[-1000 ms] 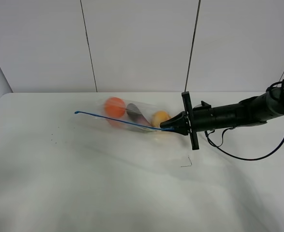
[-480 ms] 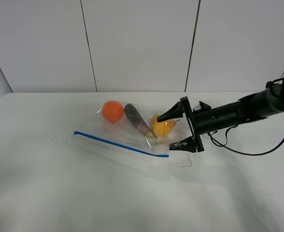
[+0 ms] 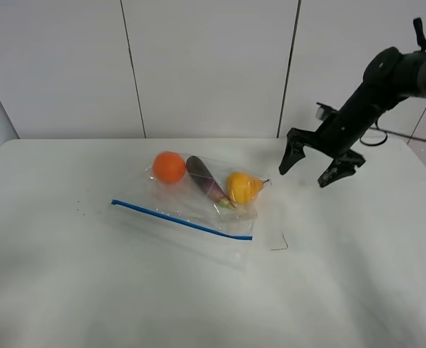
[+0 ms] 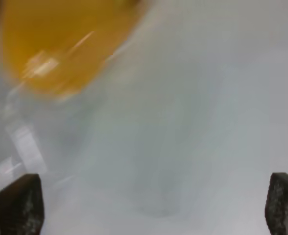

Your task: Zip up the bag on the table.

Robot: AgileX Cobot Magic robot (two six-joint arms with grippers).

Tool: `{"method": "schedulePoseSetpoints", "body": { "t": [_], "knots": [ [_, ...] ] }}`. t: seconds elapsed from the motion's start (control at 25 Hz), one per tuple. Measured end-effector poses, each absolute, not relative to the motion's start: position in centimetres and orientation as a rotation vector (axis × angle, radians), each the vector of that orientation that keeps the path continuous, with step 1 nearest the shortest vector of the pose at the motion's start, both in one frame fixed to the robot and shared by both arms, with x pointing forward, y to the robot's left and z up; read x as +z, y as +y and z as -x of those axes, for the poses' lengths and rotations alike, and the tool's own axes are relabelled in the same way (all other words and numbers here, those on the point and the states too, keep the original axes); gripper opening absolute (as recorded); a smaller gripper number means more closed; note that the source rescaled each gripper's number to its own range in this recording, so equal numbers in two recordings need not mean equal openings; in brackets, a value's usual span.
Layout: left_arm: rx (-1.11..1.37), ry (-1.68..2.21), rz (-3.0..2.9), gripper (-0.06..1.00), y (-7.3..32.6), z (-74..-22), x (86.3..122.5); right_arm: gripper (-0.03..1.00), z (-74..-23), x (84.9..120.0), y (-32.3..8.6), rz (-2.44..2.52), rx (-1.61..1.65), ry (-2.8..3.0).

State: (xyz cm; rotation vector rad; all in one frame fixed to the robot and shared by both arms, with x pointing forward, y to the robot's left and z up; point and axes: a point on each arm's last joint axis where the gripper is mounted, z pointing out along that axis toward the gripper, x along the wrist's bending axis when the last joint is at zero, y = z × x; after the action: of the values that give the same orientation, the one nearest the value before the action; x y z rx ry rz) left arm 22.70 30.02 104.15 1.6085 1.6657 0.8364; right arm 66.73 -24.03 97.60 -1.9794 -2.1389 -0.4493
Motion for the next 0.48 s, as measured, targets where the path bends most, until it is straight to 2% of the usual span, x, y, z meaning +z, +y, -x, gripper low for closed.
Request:
{"method": "schedulePoseSetpoints", "body": {
  "t": [0.16,0.48],
  "knots": [
    [0.833,1.665,-1.608,1.0,30.0,-22.7,104.1,1.0,-67.7,99.5,-25.5,2.104,-0.355,-2.259],
    [0.833,1.665,-1.608,1.0,30.0,-22.7,104.1,1.0,-67.2,99.0,-26.4,2.133,-0.222,-2.306]
  ]
}}
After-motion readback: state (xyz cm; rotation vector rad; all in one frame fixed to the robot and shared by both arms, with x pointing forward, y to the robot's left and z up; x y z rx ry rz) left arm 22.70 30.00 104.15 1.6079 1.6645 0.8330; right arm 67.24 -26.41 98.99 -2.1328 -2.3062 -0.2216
